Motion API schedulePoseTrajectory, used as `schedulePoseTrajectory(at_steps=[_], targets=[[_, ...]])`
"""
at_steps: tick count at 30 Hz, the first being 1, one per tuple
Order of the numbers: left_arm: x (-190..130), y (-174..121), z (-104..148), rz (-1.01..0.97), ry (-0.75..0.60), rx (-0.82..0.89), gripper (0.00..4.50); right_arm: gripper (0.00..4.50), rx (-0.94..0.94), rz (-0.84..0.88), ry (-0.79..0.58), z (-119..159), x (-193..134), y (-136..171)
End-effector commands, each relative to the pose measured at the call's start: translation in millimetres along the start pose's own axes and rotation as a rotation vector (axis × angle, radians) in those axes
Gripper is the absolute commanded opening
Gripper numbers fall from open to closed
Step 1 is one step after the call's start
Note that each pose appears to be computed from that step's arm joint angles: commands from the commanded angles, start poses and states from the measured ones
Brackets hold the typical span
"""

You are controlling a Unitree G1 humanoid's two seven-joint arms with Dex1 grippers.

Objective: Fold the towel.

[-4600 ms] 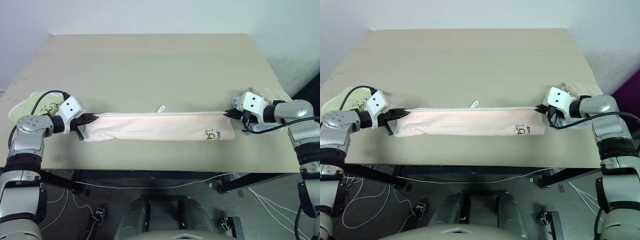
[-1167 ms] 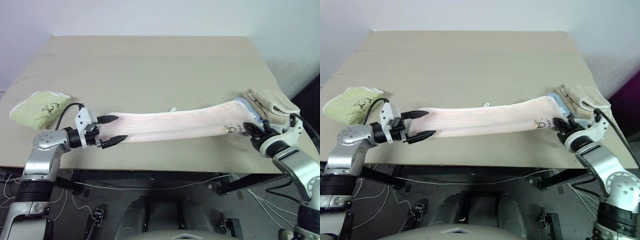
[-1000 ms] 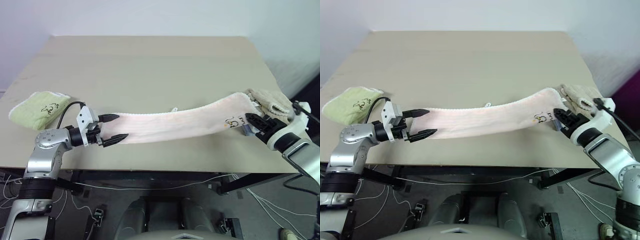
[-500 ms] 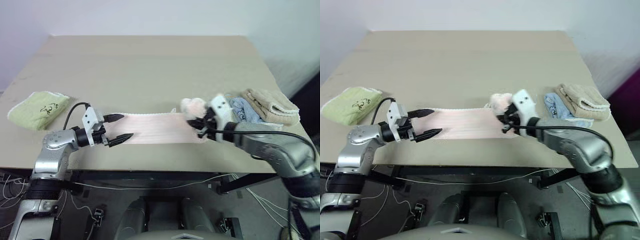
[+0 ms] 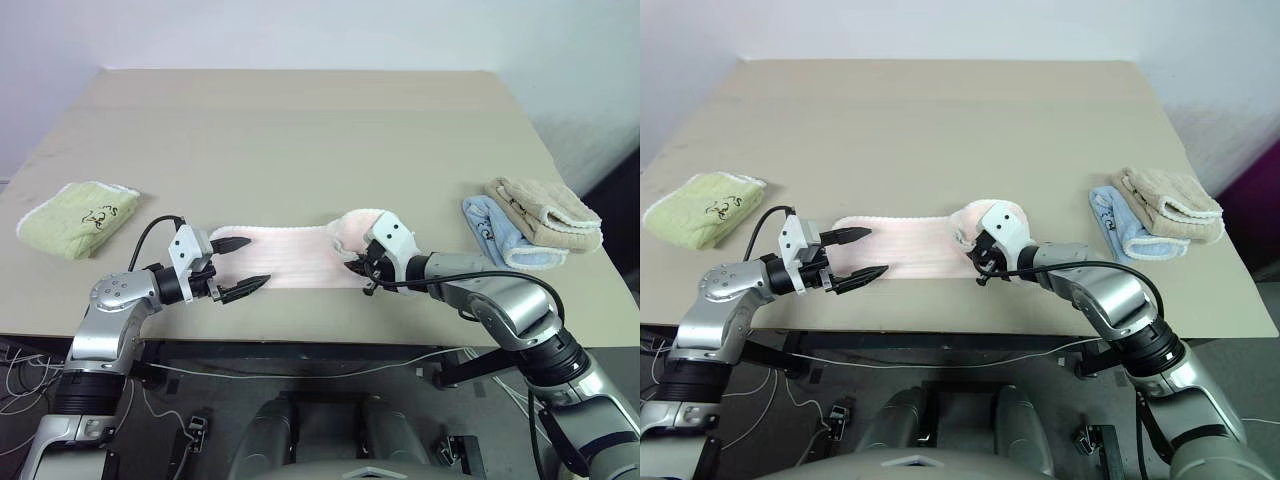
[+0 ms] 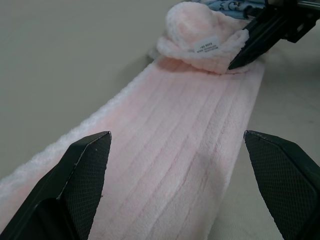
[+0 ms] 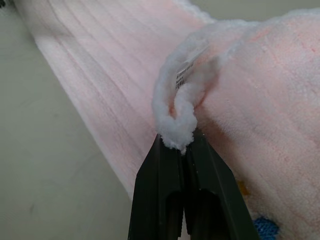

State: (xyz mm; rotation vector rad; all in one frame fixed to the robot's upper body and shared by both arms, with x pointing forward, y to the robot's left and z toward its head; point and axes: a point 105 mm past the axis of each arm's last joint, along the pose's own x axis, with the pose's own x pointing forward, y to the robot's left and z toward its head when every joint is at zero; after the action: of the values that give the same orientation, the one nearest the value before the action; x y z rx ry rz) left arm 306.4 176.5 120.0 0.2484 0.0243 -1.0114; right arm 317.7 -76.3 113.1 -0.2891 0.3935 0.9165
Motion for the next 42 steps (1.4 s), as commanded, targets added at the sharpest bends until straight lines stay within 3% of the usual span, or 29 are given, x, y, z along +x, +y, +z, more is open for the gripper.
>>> schedulePoseTrajectory(at_steps=[1,3,9,13,16,23,29,33,36,42], targets=[[-0.2,0.3,11.7,-0.002,-0.03,0.036,4.45,0.48,-0.005,0.034,-0.056,14.5,-5.4,5.7],[0.2,0.8,11.8,-0.003,-0.029,0.037,4.45,0.96,0.003,0.043,-0.075,18.4,-8.9,6.4],[-2.5,2.2,12.1,0.006,-0.03,0.033,4.45,2.99,-0.019,0.005,-0.215,48.2,-42.7,-8.9],[-5.8,2.5,11.6,0.035,-0.044,0.007,4.45,2.99,0.021,-0.062,-0.283,58.7,-62.8,-32.2],[-7.0,2.6,12.9,0.056,-0.064,-0.018,4.45,2.32,0.037,-0.123,-0.279,53.7,-60.0,-50.1],[-8.0,-0.2,15.3,0.085,-0.074,-0.037,4.45,0.04,0.001,-0.056,-0.274,24.8,-18.4,-48.6],[-19.1,-5.1,19.2,0.132,-0.086,-0.065,4.45,0.04,-0.019,-0.024,-0.168,-27.9,8.6,-42.7],[-28.1,-13.0,20.3,0.18,-0.1,-0.116,4.45,0.04,-0.037,-0.011,-0.158,-40.4,13.2,-37.3],[-34.1,-18.3,22.7,0.227,-0.125,-0.174,4.45,0.04,-0.082,0.018,-0.204,-31.8,7.9,-30.3],[-45.2,-30.2,8.7,0.431,-0.104,-0.378,4.45,0.04,-0.201,0.107,-0.385,23.9,-32.4,-20.3]])
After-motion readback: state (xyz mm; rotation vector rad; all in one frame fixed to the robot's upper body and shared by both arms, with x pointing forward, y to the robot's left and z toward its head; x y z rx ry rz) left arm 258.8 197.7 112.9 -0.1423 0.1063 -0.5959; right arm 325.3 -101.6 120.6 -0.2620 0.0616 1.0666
